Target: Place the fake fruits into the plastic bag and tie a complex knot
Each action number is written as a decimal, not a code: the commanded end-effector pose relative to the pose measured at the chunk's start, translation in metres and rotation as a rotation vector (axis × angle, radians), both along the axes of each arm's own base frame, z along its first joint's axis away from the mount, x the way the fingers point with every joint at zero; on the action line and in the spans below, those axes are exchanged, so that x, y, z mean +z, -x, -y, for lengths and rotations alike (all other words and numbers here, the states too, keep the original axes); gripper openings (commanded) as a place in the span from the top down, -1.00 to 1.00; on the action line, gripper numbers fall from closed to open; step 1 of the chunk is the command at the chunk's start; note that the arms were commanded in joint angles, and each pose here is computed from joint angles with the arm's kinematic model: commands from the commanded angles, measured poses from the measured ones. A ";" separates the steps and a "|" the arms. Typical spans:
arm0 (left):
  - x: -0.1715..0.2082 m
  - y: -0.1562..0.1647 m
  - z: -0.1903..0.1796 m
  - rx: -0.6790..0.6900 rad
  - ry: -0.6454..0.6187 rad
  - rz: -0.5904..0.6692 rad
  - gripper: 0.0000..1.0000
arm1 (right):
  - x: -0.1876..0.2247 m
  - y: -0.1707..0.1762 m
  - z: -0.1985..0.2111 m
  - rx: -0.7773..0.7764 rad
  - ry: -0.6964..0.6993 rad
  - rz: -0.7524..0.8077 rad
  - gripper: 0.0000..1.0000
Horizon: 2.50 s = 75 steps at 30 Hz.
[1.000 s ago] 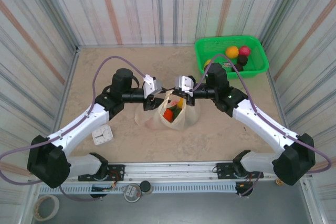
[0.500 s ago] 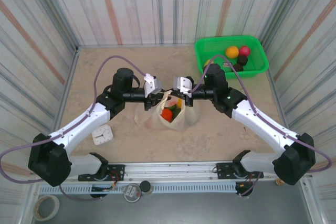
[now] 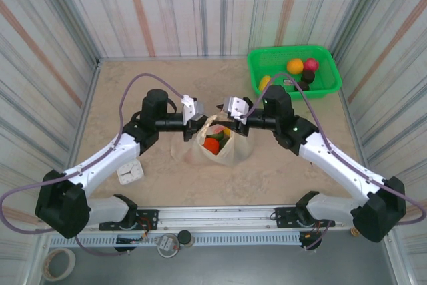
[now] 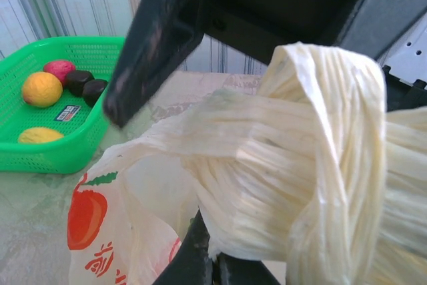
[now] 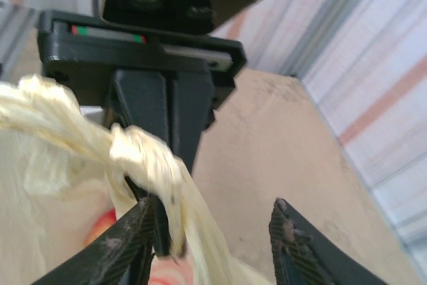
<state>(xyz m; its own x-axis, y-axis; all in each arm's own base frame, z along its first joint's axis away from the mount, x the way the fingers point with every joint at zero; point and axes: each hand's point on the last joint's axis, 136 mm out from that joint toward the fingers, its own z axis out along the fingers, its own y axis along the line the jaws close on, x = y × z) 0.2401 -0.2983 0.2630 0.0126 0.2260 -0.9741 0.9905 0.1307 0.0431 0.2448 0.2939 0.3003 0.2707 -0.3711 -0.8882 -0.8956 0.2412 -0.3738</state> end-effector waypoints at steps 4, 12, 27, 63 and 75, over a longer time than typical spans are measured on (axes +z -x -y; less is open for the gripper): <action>0.011 -0.005 -0.005 0.057 0.019 0.035 1.00 | 0.015 0.017 0.026 -0.169 -0.053 0.049 -0.10; 0.007 -0.004 -0.004 0.105 -0.022 0.065 1.00 | 0.042 0.045 0.045 -0.372 -0.295 -0.265 0.45; 0.002 -0.006 0.000 0.148 -0.049 0.081 1.00 | 0.015 0.080 -0.015 -0.313 -0.420 -0.982 -0.22; 0.008 -0.001 -0.003 0.160 -0.054 0.122 1.00 | 0.008 0.069 -0.011 -0.340 -0.444 -0.974 1.00; 0.010 -0.027 -0.022 0.358 -0.084 0.188 1.00 | -0.045 0.070 0.017 -0.495 -0.313 -0.976 1.00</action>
<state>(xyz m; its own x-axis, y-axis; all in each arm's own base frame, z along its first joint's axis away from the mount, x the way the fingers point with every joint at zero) 0.2599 -0.2831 0.2711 0.0736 0.3099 -0.9479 0.8954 0.3980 0.1996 0.1730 0.2918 0.2722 -0.7032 0.0559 -0.7088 -0.5728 0.5462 0.6113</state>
